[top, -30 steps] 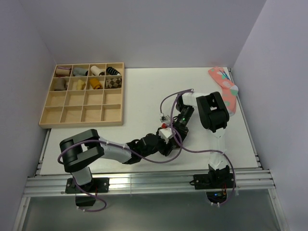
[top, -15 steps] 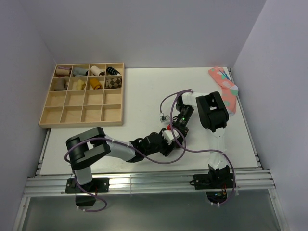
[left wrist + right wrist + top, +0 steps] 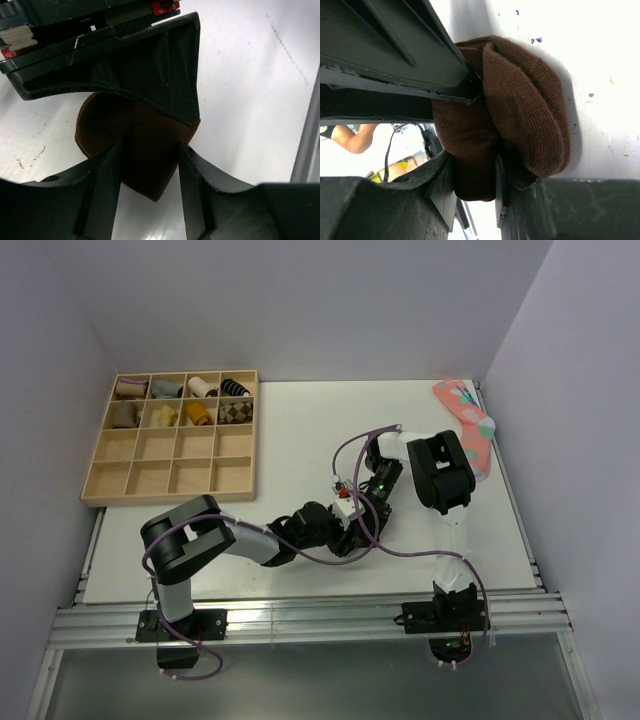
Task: Roll the socks
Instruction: Roll the sock at the center of the board.
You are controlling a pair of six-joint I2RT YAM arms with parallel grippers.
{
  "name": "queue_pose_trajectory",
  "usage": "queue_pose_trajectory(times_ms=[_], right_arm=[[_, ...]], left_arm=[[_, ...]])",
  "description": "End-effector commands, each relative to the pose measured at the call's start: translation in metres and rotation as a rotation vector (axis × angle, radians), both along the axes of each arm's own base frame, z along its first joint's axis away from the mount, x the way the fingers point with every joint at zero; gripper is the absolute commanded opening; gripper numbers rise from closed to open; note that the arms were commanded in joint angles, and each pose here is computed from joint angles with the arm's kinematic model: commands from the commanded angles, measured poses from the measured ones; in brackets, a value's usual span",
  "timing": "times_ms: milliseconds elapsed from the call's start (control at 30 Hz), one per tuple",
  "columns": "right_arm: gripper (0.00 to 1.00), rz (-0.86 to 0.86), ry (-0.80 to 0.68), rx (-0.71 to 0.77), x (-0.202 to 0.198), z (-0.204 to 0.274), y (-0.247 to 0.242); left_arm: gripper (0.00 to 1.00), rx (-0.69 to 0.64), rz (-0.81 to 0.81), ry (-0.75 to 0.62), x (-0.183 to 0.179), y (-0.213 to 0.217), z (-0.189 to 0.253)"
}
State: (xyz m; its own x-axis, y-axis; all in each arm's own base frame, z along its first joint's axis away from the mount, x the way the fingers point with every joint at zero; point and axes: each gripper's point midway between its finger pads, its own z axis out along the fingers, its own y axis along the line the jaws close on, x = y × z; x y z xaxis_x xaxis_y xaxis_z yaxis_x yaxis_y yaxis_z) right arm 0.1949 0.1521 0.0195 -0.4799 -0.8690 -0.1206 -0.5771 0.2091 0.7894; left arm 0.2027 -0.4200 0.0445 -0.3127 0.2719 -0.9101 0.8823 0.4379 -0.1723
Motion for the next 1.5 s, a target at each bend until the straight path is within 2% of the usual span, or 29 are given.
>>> queue_pose_trajectory(times_ms=[0, 133, 300, 400, 433, 500, 533, 700, 900, 1033, 1200, 1467], right_arm=[[0.11, 0.068, -0.006, -0.051, 0.000, -0.008, -0.016], [0.11, 0.070, -0.001, -0.050, -0.001, -0.009, -0.016], [0.11, 0.068, -0.016, -0.046, -0.002, -0.008, -0.017], [0.11, 0.064, -0.018, -0.044, -0.001, -0.008, -0.016], [0.11, 0.056, -0.022, -0.047, 0.001, -0.009, -0.015], [0.12, 0.042, -0.040, -0.045, 0.003, -0.008, -0.013], [0.13, 0.033, -0.055, -0.048, 0.006, -0.009, -0.012], [0.34, -0.037, -0.160, -0.045, 0.021, -0.007, -0.007], [0.46, -0.173, -0.326, -0.028, 0.049, -0.002, 0.001], [0.54, -0.327, -0.405, 0.000, 0.076, 0.009, 0.001], [0.56, -0.424, -0.519, 0.044, 0.100, 0.032, -0.010], [0.58, -0.454, -0.666, 0.132, 0.104, 0.061, -0.022]], left_arm=[[0.50, -0.094, -0.050, 0.060, -0.003, -0.014, 0.011], [0.45, -0.106, -0.042, 0.131, 0.000, -0.014, 0.003], [0.32, -0.101, -0.040, 0.203, -0.001, -0.015, -0.008], [0.22, -0.108, -0.035, 0.262, -0.004, -0.014, -0.012], [0.12, -0.103, -0.024, 0.288, -0.004, -0.013, -0.015], [0.00, -0.093, -0.017, 0.332, -0.006, -0.014, -0.018], [0.00, -0.075, -0.009, 0.354, -0.007, -0.014, -0.022], [0.00, -0.032, 0.003, 0.480, -0.016, -0.013, -0.035], [0.00, 0.012, 0.047, 0.580, -0.017, -0.009, -0.051], [0.00, 0.035, 0.056, 0.619, -0.021, -0.005, -0.063], [0.00, 0.027, 0.079, 0.680, -0.021, 0.002, -0.069], [0.00, 0.015, 0.083, 0.787, -0.019, 0.010, -0.075]])
